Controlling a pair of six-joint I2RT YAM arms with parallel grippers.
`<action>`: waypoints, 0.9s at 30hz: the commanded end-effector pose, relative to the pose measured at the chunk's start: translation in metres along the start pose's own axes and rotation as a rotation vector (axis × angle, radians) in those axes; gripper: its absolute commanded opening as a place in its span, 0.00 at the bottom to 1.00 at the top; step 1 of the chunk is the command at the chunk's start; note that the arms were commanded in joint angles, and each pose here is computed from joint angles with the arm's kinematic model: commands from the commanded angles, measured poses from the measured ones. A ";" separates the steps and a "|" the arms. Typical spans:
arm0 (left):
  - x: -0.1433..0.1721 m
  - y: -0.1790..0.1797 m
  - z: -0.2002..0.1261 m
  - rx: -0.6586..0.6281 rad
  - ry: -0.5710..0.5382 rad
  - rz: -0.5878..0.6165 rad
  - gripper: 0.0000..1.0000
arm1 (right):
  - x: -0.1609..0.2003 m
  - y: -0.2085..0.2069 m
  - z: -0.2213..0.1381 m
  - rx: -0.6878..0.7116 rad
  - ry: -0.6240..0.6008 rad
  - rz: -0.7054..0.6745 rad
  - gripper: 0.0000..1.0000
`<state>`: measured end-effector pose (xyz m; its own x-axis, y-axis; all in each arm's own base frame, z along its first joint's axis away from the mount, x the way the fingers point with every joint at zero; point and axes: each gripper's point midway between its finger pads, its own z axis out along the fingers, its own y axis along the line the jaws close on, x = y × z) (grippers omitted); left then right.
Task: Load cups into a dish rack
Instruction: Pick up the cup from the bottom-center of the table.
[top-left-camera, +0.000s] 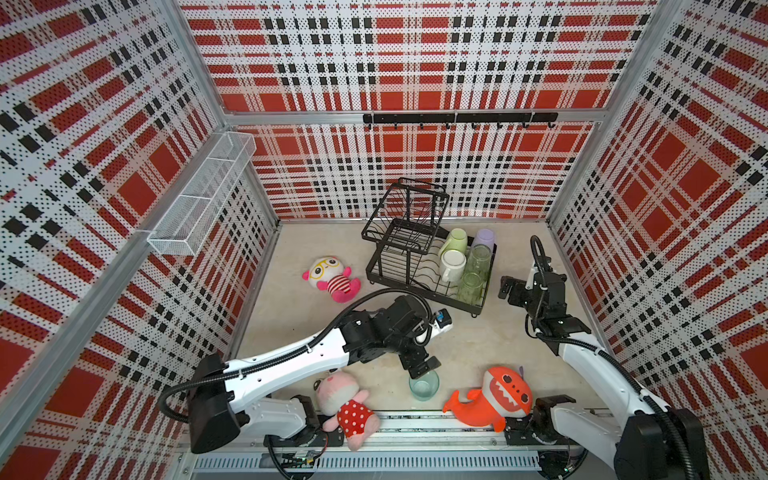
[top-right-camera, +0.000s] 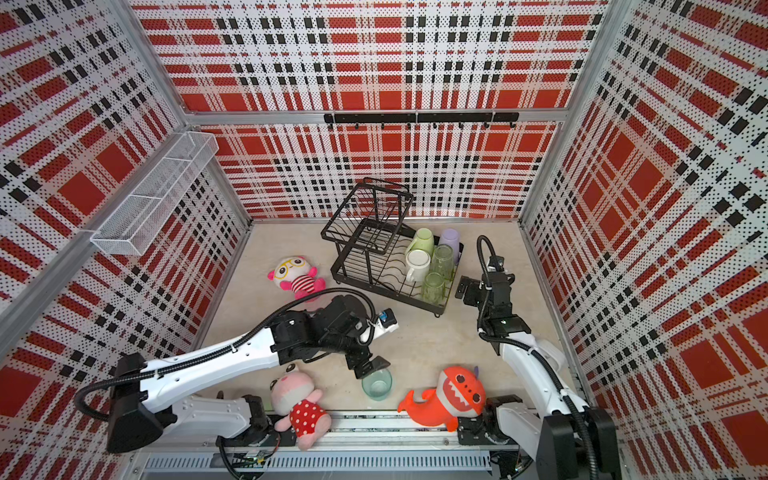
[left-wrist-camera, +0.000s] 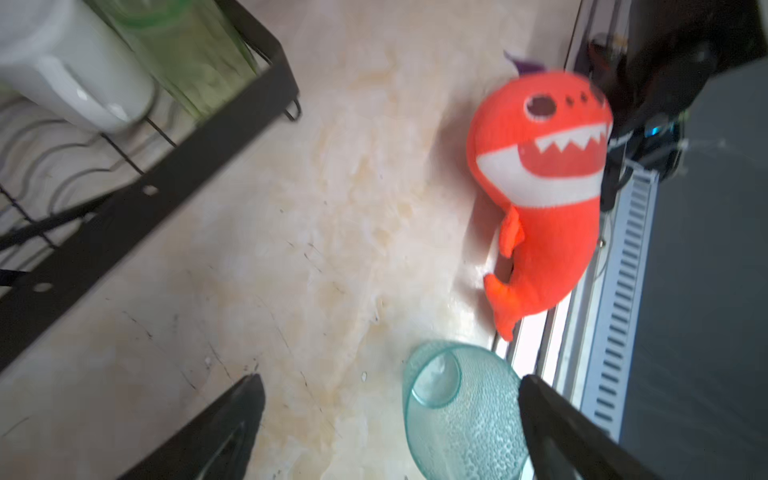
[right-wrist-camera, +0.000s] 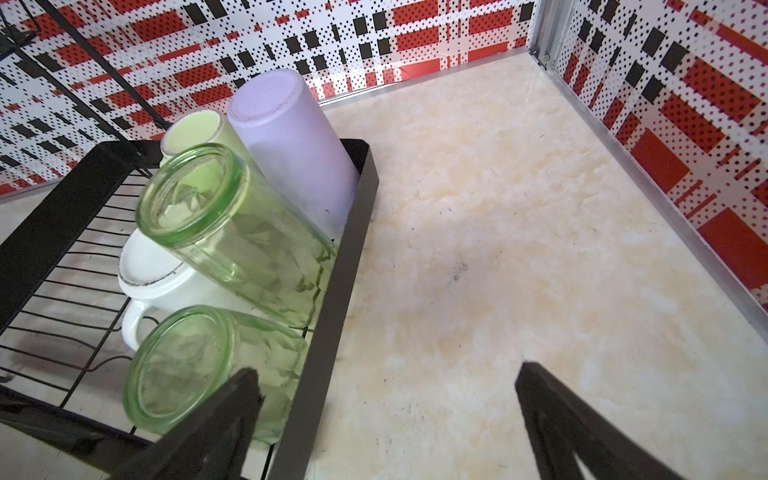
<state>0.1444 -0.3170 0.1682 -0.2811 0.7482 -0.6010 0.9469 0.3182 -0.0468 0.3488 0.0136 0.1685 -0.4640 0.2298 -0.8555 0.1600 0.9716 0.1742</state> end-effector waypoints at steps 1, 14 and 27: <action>0.038 -0.002 0.016 0.007 0.179 0.065 0.98 | -0.007 -0.004 -0.003 0.017 -0.029 -0.009 1.00; 0.065 0.007 0.057 -0.023 0.326 0.074 0.88 | -0.004 -0.015 -0.009 0.067 -0.042 -0.023 1.00; 0.053 0.004 0.052 -0.026 0.296 0.105 0.08 | -0.007 -0.018 -0.013 0.078 -0.065 -0.008 1.00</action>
<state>0.1408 -0.2991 0.0809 -0.2470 0.9188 -0.3079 0.9643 0.2644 0.0154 0.3404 0.0005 0.1730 -0.4313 0.2099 -0.8775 0.2073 0.9696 0.1301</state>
